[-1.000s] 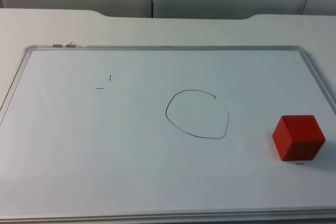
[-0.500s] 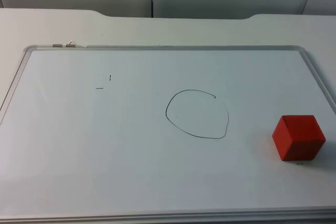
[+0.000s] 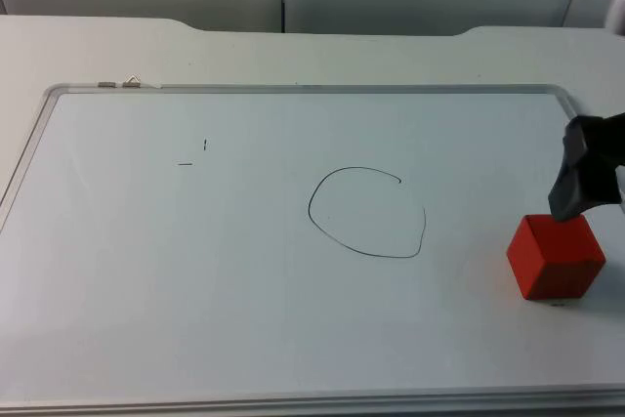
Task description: Pick up one cube with the left hand and another cube with the right hand. First place the cube in the right hand at the target position, then stack the cube in the left hand on top.
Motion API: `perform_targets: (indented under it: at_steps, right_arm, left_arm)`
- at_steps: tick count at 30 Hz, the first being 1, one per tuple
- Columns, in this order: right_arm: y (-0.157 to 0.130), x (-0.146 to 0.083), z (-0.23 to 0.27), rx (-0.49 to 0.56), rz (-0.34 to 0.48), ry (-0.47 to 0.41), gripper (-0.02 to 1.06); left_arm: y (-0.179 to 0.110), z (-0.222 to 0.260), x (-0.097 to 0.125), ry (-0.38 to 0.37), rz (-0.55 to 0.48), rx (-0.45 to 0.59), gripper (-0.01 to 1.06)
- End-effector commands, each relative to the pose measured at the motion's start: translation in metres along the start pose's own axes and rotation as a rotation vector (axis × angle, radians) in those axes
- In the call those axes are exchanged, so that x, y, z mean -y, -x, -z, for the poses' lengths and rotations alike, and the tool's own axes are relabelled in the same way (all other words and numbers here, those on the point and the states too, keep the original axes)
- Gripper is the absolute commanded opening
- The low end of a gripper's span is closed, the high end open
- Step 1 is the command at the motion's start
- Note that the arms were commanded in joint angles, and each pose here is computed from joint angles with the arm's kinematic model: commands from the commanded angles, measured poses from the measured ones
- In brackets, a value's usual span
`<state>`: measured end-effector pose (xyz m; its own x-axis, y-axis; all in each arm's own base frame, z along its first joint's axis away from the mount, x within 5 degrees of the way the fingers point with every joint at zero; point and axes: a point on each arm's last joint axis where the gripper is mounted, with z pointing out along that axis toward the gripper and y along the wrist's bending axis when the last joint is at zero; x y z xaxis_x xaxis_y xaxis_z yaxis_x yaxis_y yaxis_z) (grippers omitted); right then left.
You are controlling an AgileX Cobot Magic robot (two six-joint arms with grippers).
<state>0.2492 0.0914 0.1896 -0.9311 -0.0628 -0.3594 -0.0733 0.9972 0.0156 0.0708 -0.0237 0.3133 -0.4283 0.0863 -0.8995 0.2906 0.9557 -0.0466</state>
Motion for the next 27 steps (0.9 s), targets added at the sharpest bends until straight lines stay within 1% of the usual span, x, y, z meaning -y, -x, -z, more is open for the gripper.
perform_targets:
  at_steps: [1, 7, 13, 18, 20, 22, 23, 26, 27]
  right_arm:
    - [0.005, -0.005, -0.008, 0.021, -0.001, 0.007, 1.00]
    - [0.010, -0.010, -0.030, 0.006, -0.009, 0.021, 1.00]
    - [0.017, -0.016, -0.061, -0.043, -0.002, 0.010, 1.00]
    - [0.015, -0.017, -0.077, -0.072, 0.002, 0.004, 0.97]
    - [0.015, -0.018, -0.079, -0.072, 0.002, 0.006, 0.93]
    - [0.016, -0.018, -0.079, -0.068, 0.002, 0.008, 0.86]
    - [0.016, -0.018, -0.079, -0.068, 0.002, 0.008, 0.86]
    - [0.016, -0.018, -0.079, -0.068, -0.029, 0.006, 0.59]
    - [0.016, -0.018, -0.079, -0.068, -0.029, 0.006, 0.59]
  left_arm:
    - [0.000, 0.001, 0.001, -0.006, 0.004, 0.012, 0.22]
    - [0.000, 0.001, 0.001, -0.006, 0.004, 0.012, 0.22]
    - [0.000, 0.001, 0.001, -0.006, 0.004, 0.012, 0.22]
    - [0.000, 0.001, 0.001, -0.006, 0.004, 0.012, 0.22]
    - [0.000, 0.001, 0.001, -0.006, 0.004, 0.012, 0.22]
    - [0.000, 0.001, 0.001, -0.006, 0.004, 0.012, 0.22]
    - [0.000, 0.001, 0.001, -0.006, 0.004, 0.012, 0.22]
    - [0.000, 0.001, 0.001, -0.006, 0.004, 0.012, 0.22]
    - [0.000, 0.001, 0.001, -0.006, 0.004, 0.012, 0.22]
